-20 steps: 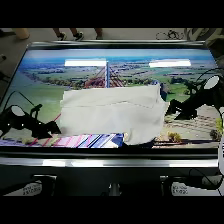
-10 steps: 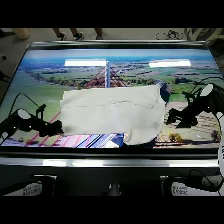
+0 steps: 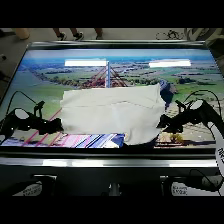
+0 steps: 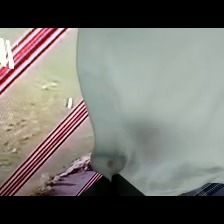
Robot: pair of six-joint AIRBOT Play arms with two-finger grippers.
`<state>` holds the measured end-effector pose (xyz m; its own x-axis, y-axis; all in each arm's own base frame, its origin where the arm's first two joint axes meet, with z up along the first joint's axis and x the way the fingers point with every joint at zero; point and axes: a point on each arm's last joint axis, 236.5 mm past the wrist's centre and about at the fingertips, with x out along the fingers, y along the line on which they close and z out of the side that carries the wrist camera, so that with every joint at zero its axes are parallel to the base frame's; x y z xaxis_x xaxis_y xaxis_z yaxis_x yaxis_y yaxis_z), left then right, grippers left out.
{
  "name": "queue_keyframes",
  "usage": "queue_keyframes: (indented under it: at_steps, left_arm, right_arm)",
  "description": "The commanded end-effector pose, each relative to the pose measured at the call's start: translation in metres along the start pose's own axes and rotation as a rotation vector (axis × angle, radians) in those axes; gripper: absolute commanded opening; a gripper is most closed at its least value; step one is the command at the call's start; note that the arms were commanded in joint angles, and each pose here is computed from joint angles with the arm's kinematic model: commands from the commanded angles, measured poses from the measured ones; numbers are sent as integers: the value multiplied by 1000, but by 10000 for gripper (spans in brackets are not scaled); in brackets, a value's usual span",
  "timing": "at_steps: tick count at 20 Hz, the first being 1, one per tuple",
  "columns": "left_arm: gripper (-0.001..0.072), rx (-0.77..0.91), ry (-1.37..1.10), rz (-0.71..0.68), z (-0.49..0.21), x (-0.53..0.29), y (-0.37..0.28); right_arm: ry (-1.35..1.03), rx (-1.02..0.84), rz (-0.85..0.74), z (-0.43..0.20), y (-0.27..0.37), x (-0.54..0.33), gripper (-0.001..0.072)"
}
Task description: Fold the shirts.
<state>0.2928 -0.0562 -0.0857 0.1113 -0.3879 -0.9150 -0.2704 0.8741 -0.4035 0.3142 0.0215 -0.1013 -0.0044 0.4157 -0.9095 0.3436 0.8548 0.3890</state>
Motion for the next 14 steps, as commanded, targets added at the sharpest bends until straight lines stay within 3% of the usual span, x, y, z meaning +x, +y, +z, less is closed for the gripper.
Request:
queue_keyframes:
  at_steps: [1,2,5,8,11,14]
  left_arm:
    - [26,10,-21,-11,2,-8,-6]
    - [25,15,-23,-16,3,-11,-9]
    - [22,134,-215,-47,44,-78,-45]
    - [23,373,-789,-125,80,-295,-143]
    - [22,590,-1488,-199,-25,-553,-220]
    - [22,609,-1741,-124,-132,-638,-211]
  right_arm:
    - [-123,68,40,30,3,9,125]
    - [-134,47,59,34,11,2,21]
    - [-257,-192,93,48,56,-78,20]
    - [-810,-481,90,45,147,-292,19]
    - [-1495,-695,39,-97,212,-519,19]
    - [-1830,-638,-39,-224,194,-595,18]
